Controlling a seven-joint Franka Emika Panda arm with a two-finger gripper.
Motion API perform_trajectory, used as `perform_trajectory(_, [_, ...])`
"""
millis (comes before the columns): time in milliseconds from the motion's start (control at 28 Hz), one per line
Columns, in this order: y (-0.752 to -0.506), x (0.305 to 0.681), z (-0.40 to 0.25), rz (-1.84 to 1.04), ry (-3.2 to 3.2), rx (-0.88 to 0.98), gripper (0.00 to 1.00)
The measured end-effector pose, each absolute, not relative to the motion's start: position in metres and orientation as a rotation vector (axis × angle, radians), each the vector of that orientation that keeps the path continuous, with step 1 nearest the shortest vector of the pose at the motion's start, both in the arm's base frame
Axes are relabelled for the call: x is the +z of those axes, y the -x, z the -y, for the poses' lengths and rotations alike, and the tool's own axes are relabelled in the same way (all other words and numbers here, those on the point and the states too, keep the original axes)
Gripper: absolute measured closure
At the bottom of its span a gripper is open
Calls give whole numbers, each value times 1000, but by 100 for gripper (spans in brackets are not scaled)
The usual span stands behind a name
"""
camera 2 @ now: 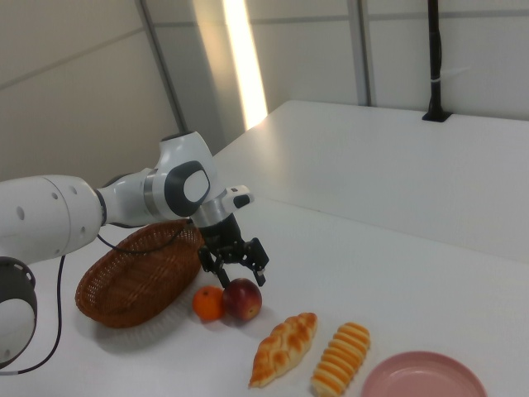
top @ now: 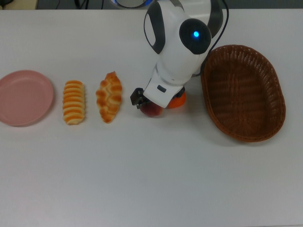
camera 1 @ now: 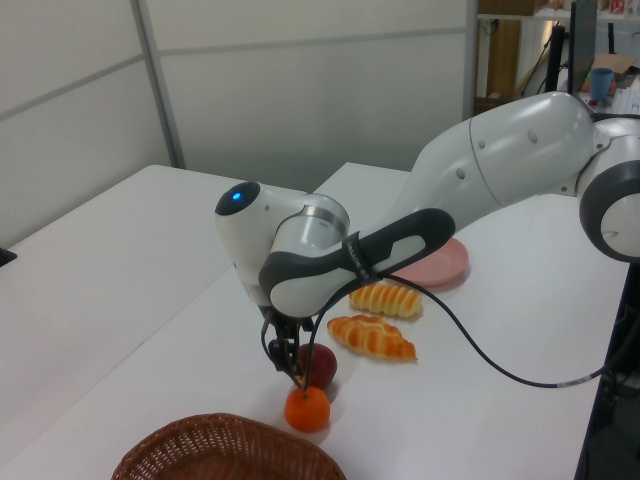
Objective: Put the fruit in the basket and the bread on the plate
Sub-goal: 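Close the gripper on the red apple and lift it, then carry the apple over the wicker basket and release it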
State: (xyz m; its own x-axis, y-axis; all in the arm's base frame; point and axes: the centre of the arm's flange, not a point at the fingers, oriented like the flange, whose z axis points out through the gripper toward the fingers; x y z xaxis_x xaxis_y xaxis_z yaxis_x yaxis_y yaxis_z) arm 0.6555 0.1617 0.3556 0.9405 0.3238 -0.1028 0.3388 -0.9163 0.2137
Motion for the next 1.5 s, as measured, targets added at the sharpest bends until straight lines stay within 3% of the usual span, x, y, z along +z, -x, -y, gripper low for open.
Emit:
perform_trajectory(357, [-653, 325, -167, -520, -2855, -161, 0])
perform_trajectory(500, [-652, 323, -166, -533, -2829, -161, 6])
perform_trajectory(750, [-654, 325, -161, -521, -2824, -154, 7])
perform_trajectory(929, [-663, 352, -154, -465, -2861, -88, 7])
perform_trajectory(1107, [-664, 411, -179, -464, -2945, 52, 7])
perform_trajectory(1286, [-635, 454, -265, -589, -2962, 173, 7])
perform_trajectory(1500, [-588, 438, -353, -663, -2910, 174, 7])
